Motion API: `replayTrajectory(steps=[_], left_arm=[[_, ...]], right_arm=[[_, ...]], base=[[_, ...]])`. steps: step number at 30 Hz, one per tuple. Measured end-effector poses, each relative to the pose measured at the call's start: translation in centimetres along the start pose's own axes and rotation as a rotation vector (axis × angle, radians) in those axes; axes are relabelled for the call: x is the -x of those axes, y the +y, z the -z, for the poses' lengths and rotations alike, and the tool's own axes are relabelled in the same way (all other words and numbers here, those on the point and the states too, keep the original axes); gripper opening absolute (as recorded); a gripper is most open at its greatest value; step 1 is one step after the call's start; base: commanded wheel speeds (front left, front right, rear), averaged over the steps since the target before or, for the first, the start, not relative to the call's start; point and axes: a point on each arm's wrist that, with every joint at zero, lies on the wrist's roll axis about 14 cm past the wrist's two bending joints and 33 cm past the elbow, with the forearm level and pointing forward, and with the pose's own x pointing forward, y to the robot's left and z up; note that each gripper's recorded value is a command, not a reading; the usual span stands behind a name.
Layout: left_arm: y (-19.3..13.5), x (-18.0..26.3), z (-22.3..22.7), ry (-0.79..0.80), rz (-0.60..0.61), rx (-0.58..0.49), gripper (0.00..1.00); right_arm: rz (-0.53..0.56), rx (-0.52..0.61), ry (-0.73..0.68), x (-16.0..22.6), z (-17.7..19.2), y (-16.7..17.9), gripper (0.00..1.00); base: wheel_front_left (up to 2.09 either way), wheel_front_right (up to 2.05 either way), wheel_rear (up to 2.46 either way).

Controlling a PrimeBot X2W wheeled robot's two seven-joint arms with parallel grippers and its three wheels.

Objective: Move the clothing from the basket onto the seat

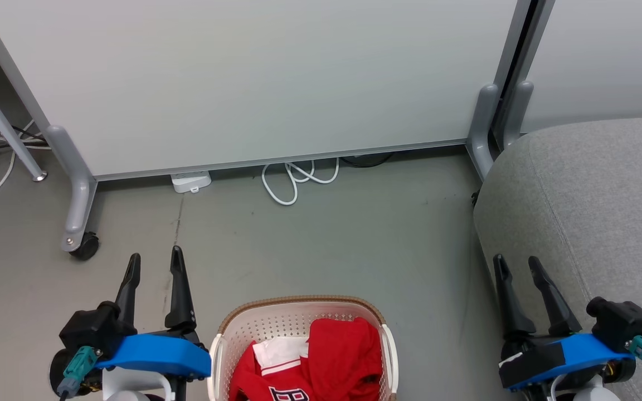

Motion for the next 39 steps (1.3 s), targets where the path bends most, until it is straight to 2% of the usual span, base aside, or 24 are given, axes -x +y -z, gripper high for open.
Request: replayTrajectory(steps=[39], left_arm=[[-0.9, 0.2, 0.9, -0.018, 0.087, -0.221, 1.00]], right_arm=[[-0.092, 0.278, -0.016, 0.2, 0.5, 1.8, 1.00]], base=[[0.00, 0.00, 0.00]])
